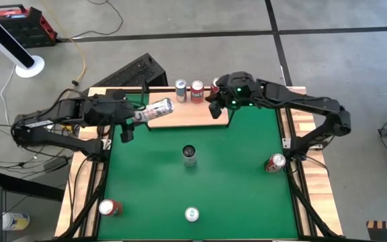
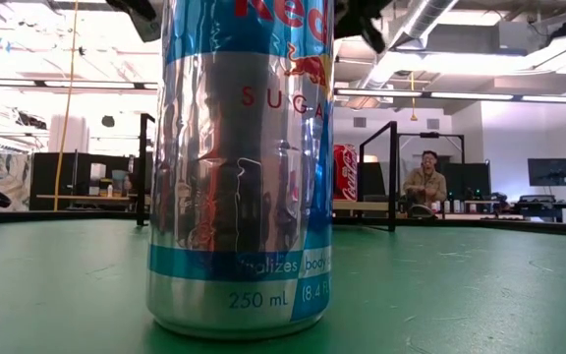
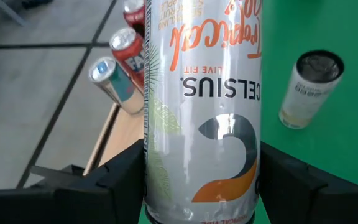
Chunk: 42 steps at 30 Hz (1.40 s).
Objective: Place canned beverage on shelf
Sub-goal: Put the top white soda can on the shelf
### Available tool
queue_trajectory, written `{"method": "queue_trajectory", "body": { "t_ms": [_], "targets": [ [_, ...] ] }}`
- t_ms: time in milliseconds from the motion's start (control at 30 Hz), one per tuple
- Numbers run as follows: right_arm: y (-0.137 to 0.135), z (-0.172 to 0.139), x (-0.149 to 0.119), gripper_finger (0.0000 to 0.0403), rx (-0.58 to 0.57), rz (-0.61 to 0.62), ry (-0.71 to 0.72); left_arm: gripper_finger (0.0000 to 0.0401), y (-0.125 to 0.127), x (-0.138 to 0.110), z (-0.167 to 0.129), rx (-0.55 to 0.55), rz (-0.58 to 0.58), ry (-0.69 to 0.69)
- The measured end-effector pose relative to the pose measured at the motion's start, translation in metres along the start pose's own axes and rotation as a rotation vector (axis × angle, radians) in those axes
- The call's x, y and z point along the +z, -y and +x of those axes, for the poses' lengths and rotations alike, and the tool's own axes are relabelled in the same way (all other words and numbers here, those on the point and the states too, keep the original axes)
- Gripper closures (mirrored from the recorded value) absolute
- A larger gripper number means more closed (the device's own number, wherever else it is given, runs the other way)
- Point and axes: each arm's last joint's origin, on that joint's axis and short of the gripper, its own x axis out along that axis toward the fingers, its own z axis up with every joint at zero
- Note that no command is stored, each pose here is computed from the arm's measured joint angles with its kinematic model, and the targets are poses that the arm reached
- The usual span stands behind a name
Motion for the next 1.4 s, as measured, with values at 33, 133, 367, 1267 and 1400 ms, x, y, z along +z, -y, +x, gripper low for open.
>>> {"method": "queue_trajectory", "body": {
  "t_ms": [33,133,367,1267,1400],
  "targets": [
    [-0.002,0.004,0.001,0.0369,0.034,0.002,0.001,0.0169,0.001,0.000,-0.001,-0.001,0.002,0.005],
    [-0.005,0.013,0.002,0.0366,0.098,0.004,0.011,0.0169,0.005,-0.001,0.002,-0.011,0.030,-0.008],
    [-0.007,0.014,0.005,0.0312,0.117,-0.030,0.050,0.0169,0.012,0.003,0.013,-0.035,0.129,-0.028],
    [-0.050,0.013,0.002,0.0018,0.308,-0.300,0.183,0.0169,0.019,0.011,0.029,-0.042,0.138,-0.026],
    [-0.061,0.010,-0.001,0.0016,0.334,-0.436,0.226,0.0169,0.019,0.011,0.029,-0.047,0.132,-0.024]
  ]
}}
